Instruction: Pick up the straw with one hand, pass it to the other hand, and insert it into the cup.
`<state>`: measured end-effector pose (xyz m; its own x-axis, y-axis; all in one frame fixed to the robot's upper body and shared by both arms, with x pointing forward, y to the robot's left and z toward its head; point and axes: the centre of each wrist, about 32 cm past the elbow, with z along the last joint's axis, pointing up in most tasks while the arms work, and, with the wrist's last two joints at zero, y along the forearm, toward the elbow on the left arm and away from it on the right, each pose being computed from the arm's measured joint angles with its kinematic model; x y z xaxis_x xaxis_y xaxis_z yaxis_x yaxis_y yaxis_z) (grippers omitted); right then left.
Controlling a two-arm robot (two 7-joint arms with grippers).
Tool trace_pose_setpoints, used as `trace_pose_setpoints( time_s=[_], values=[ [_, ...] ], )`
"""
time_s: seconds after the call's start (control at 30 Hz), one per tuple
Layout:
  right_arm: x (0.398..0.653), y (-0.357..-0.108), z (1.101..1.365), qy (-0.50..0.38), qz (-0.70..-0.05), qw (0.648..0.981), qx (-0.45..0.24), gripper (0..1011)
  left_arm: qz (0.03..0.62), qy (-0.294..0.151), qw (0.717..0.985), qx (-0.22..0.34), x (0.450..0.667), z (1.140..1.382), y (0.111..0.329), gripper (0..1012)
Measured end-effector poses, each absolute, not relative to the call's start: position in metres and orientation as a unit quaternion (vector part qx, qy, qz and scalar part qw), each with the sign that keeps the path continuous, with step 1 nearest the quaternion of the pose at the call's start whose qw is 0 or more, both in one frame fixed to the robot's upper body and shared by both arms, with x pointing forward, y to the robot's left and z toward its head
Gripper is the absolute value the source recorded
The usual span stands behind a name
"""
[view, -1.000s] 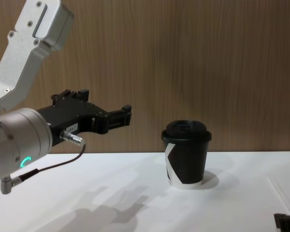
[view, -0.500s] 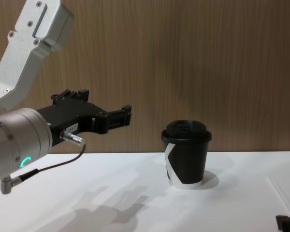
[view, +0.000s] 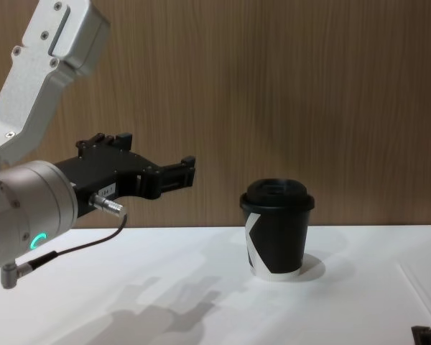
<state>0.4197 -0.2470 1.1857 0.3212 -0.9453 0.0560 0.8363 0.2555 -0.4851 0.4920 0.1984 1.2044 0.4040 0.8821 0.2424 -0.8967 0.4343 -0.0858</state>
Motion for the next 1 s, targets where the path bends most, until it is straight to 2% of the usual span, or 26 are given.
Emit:
trace_pose_setpoints(
  time_s=[0.23,0.4,0.5,0.57,0.6,0.77,0.8,1.0],
  values=[
    [0.4189,-0.2469,1.1861,0.126,-0.568,0.783,-0.22,998,0.531,-0.126,0.837,0.029,0.492,1.2044,0.1984,1002],
    [0.4185,-0.2468,1.1862,0.127,-0.566,0.784,-0.221,907,0.531,-0.126,0.837,0.029,0.492,1.2044,0.1984,1002],
    [0.4184,-0.2469,1.1863,0.127,-0.566,0.784,-0.221,812,0.531,-0.126,0.837,0.029,0.492,1.2044,0.1984,1002],
    [0.4183,-0.2468,1.1863,0.127,-0.566,0.784,-0.221,785,0.531,-0.126,0.837,0.029,0.492,1.2044,0.1984,1002],
    [0.4183,-0.2469,1.1863,0.127,-0.566,0.784,-0.221,719,0.531,-0.126,0.837,0.029,0.492,1.2044,0.1984,1002],
    [0.4182,-0.2469,1.1864,0.128,-0.566,0.784,-0.221,592,0.531,-0.126,0.837,0.029,0.492,1.2044,0.1984,1002],
    [0.4182,-0.2468,1.1863,0.128,-0.566,0.784,-0.221,522,0.531,-0.126,0.837,0.029,0.492,1.2044,0.1984,1002],
    [0.418,-0.2467,1.1864,0.128,-0.565,0.784,-0.221,338,0.531,-0.126,0.837,0.029,0.492,1.2044,0.1984,1002]
  ],
)
